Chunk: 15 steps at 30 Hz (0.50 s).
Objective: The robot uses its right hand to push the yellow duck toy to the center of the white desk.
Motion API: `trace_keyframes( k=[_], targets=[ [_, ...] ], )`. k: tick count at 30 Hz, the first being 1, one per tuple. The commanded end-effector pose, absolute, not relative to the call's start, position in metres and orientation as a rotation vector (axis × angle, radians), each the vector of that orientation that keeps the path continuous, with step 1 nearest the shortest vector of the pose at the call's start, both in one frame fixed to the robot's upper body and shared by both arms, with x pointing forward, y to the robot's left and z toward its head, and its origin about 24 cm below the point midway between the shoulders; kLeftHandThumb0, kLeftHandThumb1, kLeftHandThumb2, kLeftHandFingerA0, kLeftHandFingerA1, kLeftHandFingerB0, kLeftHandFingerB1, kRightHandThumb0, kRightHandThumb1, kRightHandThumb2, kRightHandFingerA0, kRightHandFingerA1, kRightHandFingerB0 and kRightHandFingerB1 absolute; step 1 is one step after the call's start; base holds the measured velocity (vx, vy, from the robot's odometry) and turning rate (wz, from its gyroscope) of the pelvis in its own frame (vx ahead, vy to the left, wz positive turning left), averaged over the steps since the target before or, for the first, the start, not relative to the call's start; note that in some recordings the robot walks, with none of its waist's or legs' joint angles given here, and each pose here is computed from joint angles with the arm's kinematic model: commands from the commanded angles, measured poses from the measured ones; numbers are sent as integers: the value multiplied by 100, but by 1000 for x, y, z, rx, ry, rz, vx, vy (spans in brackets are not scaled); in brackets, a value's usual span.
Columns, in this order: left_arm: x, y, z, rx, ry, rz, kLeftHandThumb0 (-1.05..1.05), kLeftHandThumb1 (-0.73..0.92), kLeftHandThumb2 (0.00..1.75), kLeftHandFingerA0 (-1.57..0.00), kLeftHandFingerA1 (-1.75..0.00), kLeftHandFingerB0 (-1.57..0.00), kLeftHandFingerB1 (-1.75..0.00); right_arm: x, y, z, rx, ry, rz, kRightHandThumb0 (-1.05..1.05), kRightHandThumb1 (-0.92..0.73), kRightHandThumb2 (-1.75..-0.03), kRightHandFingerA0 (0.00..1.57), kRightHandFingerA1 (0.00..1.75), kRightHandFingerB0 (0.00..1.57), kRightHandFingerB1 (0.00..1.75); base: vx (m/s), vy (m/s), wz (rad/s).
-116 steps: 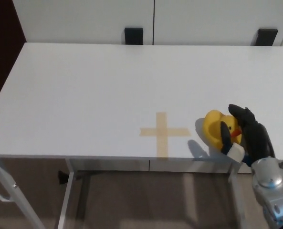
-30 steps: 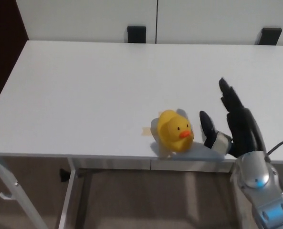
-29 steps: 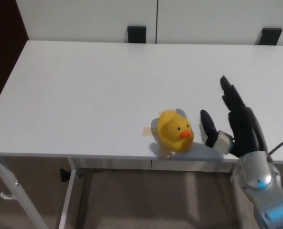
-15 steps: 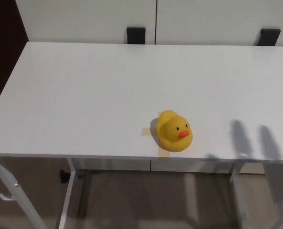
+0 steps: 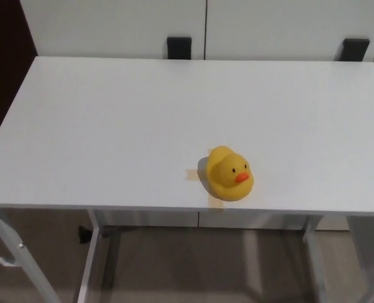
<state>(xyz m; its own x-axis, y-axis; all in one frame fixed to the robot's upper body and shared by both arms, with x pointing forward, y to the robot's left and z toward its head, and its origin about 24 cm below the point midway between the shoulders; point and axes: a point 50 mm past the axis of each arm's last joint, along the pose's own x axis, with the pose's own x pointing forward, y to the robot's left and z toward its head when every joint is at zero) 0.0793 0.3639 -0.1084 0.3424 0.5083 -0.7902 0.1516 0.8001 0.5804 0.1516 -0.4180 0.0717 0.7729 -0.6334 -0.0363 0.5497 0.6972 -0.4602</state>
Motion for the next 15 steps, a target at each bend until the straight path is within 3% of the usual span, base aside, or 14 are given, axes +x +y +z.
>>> trace_keyframes(
  k=[1,2,6,7,9,10,11,12,15],
  targets=[
    [83,369,-104,661,1182,267,-12,50,97,-93,-93,-99,-99,73,-446,33,-374,200,-877,-43,-67,-70,37,79,13,66,0,0,0],
    [84,368,-104,660,1179,267,-11,50,99,-93,-91,-102,-101,60,-444,18,-361,256,-912,-13,-39,-105,56,77,25,63,0,0,0],
    [87,366,-105,665,1179,259,-10,55,91,-92,-85,-95,-96,43,-440,-2,-350,350,-963,-7,-37,-106,61,78,30,64,0,0,0],
    [87,366,-105,669,1179,252,-8,55,94,-92,-83,-96,-95,38,-438,-9,-327,397,-961,-2,-27,-102,78,81,36,67,0,0,0],
    [87,366,-105,672,1178,247,-8,55,94,-92,-83,-96,-95,34,-437,-15,-309,429,-959,-2,-27,-102,78,81,36,67,0,0,0],
    [87,366,-105,668,1176,250,-10,51,104,-90,-88,-99,-98,30,-435,-21,-291,485,-931,-14,-28,-104,87,72,42,67,0,0,0],
    [87,366,-105,665,1174,252,-10,51,104,-90,-88,-99,-98,27,-434,-26,-281,522,-911,-14,-28,-104,87,72,42,67,0,0,0],
    [87,367,-104,663,1177,257,-13,50,102,-92,-92,-97,-98,25,-433,-30,-269,567,-864,-9,-26,-109,102,59,58,61,0,0,0],
    [87,368,-104,661,1176,263,-11,52,103,-92,-91,-96,-97,24,-431,-36,-244,628,-791,-3,-17,-114,109,54,67,52,0,0,0]
  ],
)
